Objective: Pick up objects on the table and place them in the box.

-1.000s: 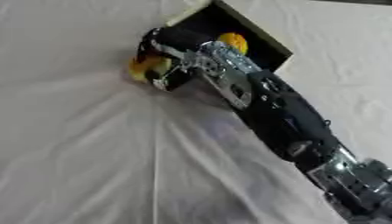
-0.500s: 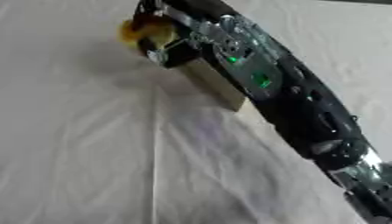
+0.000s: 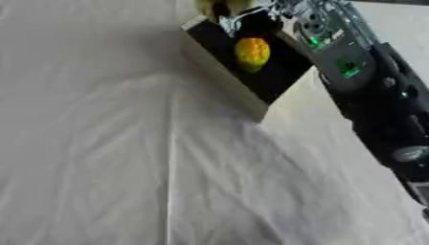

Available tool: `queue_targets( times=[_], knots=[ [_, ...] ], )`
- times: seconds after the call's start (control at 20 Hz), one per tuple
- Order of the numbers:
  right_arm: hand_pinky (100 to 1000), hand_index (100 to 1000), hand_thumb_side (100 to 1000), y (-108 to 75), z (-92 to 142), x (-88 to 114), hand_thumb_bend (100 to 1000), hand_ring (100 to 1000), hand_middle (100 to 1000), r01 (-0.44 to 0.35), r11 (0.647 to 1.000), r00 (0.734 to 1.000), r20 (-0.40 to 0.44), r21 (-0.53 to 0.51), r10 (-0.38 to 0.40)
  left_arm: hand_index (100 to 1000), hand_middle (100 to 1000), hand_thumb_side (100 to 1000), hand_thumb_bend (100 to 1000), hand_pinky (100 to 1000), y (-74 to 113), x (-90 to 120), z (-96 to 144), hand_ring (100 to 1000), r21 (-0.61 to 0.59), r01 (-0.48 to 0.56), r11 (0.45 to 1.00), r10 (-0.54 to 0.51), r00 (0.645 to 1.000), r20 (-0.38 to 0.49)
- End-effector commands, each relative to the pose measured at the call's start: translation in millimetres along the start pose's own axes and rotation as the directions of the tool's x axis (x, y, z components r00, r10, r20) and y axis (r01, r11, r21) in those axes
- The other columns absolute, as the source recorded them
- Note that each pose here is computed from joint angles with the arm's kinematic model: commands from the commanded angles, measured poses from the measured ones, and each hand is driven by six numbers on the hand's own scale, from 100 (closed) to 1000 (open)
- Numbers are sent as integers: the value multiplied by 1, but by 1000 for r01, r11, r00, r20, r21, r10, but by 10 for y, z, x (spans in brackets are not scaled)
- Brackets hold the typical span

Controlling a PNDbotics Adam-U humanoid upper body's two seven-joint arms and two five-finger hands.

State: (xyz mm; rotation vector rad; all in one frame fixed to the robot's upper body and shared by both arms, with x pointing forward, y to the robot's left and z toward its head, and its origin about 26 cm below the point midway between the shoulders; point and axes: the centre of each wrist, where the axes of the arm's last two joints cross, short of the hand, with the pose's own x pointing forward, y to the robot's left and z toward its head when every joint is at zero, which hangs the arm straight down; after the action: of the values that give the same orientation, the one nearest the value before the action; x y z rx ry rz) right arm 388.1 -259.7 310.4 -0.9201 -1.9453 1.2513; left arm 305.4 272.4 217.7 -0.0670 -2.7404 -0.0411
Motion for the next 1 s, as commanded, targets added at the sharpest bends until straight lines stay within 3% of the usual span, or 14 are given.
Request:
queue_targets(
  times=[0.05, 0.3, 0.6, 0.95, 1.0],
  knots=[
    [833, 607, 100, -169, 79, -133, 100, 745, 512, -39, 999, 998, -41, -30, 38, 895, 819, 649, 100, 899, 10, 47, -38, 823, -12, 5, 1000, -5, 1000, 19],
    [834, 624, 100, -52, 189, -317, 100, 751, 528, -46, 998, 995, -92, 32, 49, 895, 819, 649, 100, 899, 5, 47, -43, 823, -10, 4, 1000, -4, 1000, 20],
    [833, 632, 100, 32, 261, -408, 100, 755, 537, -72, 992, 993, -83, 100, 81, 895, 819, 649, 100, 899, 2, 47, -47, 823, -9, 1, 1000, -1, 1000, 20],
    [855, 778, 100, 128, 302, -600, 100, 837, 692, -100, 976, 983, -135, 193, 128, 894, 819, 650, 100, 899, -8, 44, -45, 823, -9, -5, 1000, 5, 1000, 17],
    [867, 846, 100, 130, 305, -618, 132, 867, 749, -107, 974, 981, -138, 201, 136, 894, 819, 650, 100, 899, -10, 43, -44, 823, -10, -6, 1000, 6, 1000, 16]
  ],
)
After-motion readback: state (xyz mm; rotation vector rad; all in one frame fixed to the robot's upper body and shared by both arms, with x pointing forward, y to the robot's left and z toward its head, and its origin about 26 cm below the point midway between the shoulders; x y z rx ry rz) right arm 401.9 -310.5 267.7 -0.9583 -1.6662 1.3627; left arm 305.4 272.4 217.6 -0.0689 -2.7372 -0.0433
